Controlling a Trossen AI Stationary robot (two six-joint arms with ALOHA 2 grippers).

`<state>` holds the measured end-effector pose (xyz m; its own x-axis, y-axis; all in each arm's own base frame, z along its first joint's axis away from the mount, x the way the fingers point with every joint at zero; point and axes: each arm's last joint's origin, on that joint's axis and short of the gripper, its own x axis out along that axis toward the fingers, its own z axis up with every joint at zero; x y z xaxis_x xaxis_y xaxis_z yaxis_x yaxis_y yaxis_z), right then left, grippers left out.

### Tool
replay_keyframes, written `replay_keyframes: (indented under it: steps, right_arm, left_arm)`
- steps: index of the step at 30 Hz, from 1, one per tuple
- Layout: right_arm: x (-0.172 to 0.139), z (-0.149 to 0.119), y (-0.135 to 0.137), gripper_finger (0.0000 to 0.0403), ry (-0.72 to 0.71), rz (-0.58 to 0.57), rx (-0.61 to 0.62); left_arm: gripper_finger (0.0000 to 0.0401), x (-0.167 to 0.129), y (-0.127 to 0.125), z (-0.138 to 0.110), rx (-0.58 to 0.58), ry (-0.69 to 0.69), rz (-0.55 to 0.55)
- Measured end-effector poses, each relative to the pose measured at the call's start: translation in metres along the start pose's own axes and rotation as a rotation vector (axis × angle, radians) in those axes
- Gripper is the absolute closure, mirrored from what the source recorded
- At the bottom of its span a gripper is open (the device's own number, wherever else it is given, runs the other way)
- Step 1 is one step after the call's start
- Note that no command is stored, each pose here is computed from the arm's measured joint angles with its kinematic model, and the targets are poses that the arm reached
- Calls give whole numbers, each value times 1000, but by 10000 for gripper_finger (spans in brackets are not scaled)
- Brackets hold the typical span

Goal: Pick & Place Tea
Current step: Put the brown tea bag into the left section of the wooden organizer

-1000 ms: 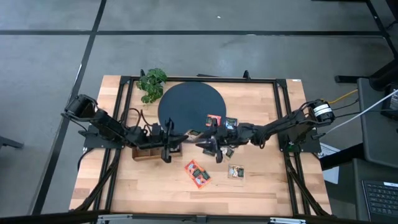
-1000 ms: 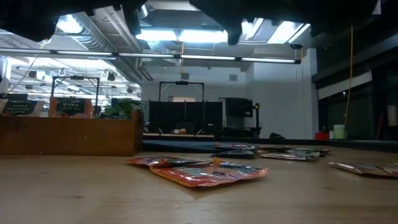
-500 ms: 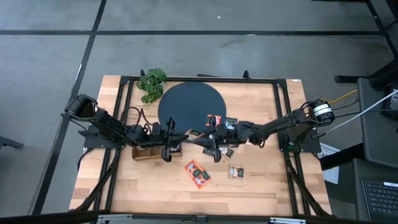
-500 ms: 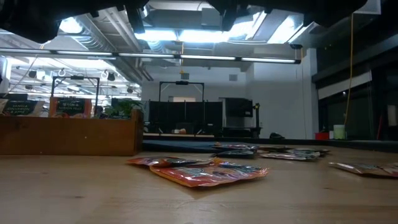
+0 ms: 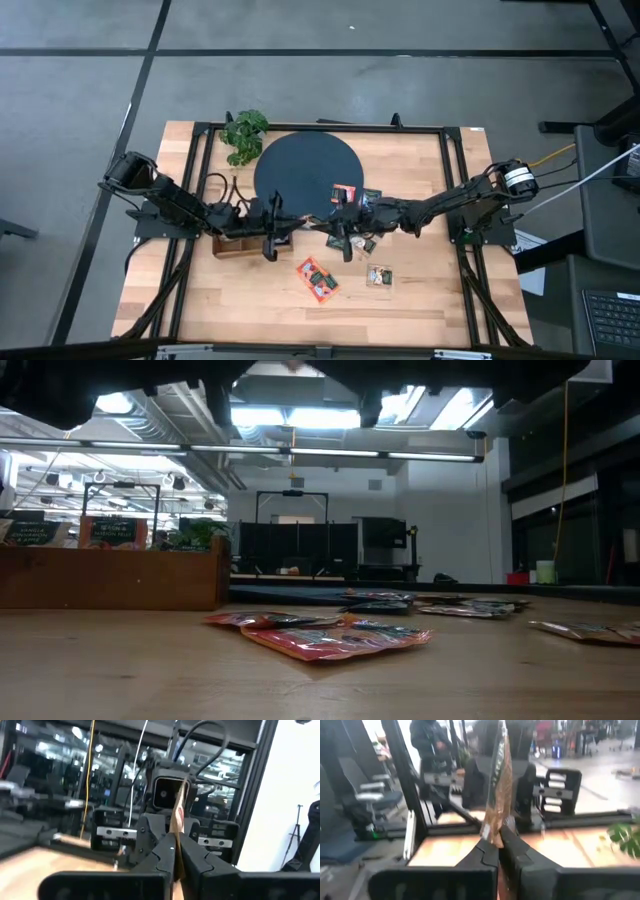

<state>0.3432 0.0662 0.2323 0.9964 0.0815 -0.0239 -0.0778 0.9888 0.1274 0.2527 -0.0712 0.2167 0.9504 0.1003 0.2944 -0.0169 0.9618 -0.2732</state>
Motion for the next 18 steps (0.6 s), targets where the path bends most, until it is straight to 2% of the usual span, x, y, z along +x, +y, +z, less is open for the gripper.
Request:
replay_keyframes:
  steps: [6,10,14,18]
  right_arm:
    - [-2,-19,-2,399,197,4,66]
    - [-4,-29,-2,399,310,28,113]
    - [-6,-34,-1,400,376,58,150]
    - [-7,-36,-1,401,400,69,162]
  left_arm:
    - [351,0,1,-7,-79,78,-18]
    - [319,0,6,-14,-180,202,-52]
    - [295,2,12,-21,-292,334,-65]
    - [281,13,12,-21,-307,423,-82]
